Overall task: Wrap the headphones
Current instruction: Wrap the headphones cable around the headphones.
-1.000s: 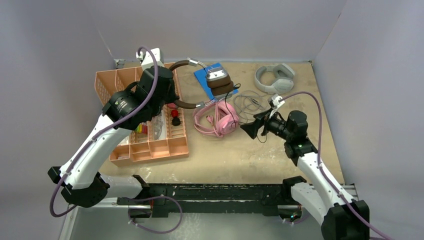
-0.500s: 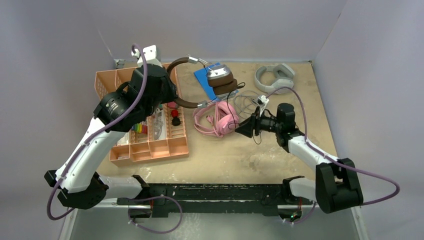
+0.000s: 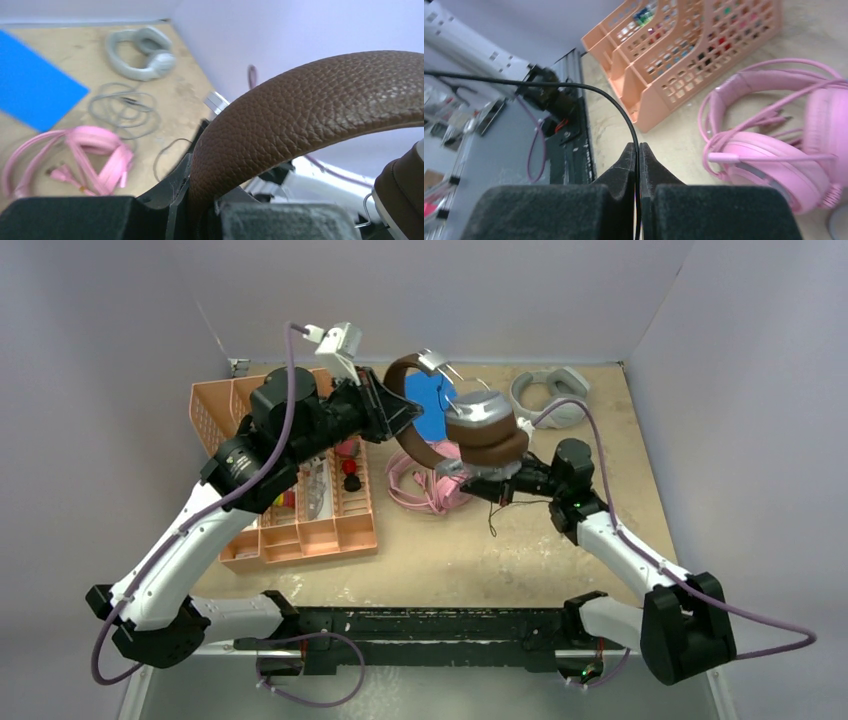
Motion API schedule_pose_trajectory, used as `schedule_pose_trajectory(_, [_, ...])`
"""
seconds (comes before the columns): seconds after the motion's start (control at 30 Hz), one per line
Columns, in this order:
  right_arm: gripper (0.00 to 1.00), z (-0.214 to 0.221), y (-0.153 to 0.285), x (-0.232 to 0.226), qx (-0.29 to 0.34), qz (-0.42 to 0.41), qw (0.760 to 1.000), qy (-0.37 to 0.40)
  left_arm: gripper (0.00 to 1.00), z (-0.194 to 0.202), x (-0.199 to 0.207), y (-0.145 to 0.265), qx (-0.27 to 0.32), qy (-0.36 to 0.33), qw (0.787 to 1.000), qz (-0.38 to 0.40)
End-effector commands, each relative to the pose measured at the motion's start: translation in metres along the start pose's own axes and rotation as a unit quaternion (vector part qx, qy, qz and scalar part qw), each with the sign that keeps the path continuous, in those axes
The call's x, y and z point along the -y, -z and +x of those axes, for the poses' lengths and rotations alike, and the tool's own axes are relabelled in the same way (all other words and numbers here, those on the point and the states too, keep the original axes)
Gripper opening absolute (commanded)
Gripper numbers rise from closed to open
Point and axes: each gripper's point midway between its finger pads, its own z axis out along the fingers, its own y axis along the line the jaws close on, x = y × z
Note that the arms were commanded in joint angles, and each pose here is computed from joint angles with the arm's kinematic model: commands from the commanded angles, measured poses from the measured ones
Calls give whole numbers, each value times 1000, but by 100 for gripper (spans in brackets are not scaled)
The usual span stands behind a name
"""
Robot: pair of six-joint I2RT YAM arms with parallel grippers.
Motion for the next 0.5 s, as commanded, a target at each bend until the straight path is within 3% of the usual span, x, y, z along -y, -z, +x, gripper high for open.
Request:
schedule_pose_trajectory(0.0, [0,-31,15,30,27,110,993,-33,0,4,72,20,-33,-80,974,210])
schedule_pose_trajectory(0.13, [0,-48,27,44,26,172,983,-51,0,57,44,26,-147,-134,960,196])
schedule_pose_trajectory(0.27, [0,-75,37,42,40,207,976,-45,0,90,-9,26,-201,-163,960,103])
schedule_pose_trajectory(0.47, [0,-106,27,21,24,153,987,-34,0,127,-17,5,-223,-175,956,76])
